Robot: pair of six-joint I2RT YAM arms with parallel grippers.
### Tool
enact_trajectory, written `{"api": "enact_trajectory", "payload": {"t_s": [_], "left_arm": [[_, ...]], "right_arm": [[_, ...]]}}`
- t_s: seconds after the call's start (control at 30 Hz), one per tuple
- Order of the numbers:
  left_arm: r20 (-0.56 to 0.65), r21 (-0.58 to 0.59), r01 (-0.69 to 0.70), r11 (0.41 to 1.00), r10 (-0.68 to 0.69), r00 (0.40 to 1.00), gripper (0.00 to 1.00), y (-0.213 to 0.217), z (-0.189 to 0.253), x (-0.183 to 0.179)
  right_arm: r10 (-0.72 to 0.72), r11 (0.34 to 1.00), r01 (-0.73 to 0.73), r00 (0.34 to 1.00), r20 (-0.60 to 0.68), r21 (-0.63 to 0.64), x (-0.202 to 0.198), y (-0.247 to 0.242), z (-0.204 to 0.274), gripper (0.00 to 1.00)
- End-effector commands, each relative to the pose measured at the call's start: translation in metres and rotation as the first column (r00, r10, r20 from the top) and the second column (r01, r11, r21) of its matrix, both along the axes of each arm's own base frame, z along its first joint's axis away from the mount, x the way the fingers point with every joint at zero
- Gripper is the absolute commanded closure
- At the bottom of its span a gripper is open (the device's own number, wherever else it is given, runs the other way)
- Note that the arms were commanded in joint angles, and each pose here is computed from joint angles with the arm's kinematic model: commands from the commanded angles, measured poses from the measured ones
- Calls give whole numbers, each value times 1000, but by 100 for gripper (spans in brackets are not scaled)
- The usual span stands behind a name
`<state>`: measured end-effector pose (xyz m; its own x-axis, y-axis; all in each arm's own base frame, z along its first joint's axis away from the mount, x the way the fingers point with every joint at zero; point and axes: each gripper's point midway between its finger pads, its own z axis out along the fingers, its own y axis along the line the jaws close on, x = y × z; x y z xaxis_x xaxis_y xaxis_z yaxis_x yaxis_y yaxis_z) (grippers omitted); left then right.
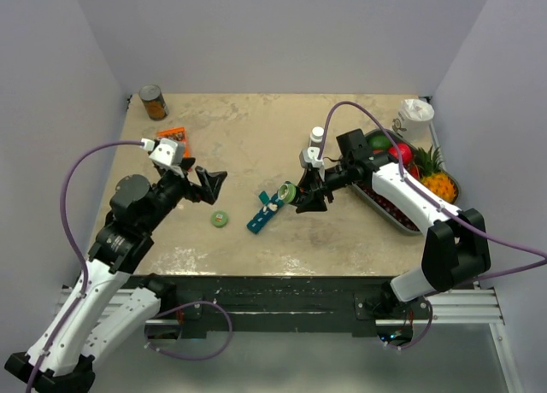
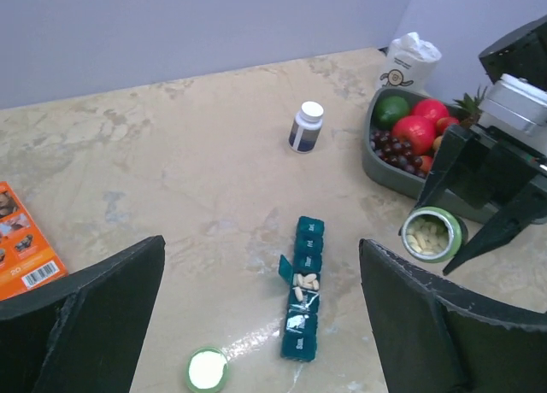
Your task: Sort the pills into containers
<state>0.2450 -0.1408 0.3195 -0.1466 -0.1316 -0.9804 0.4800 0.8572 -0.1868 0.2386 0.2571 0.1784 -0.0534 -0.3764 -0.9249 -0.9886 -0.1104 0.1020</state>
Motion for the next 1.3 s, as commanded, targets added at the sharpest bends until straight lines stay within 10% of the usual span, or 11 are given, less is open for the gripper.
{"api": "enact_trajectory", "payload": {"t_s": [0.0,0.73,1.27], "left_arm": [[50,76,-58,995,55,997,0,8,7,17],[200,49,84,995,-92,975,0,-29,63,63],[175,-24,130,991,-124,977,0,-28,-26,56]], "right_arm": [[28,998,-32,998,59,60,-3,1,19,98],[32,998,-35,998,60,55,-4,1,17,98],[38,998,-42,997,72,57,-5,0,18,98]]}}
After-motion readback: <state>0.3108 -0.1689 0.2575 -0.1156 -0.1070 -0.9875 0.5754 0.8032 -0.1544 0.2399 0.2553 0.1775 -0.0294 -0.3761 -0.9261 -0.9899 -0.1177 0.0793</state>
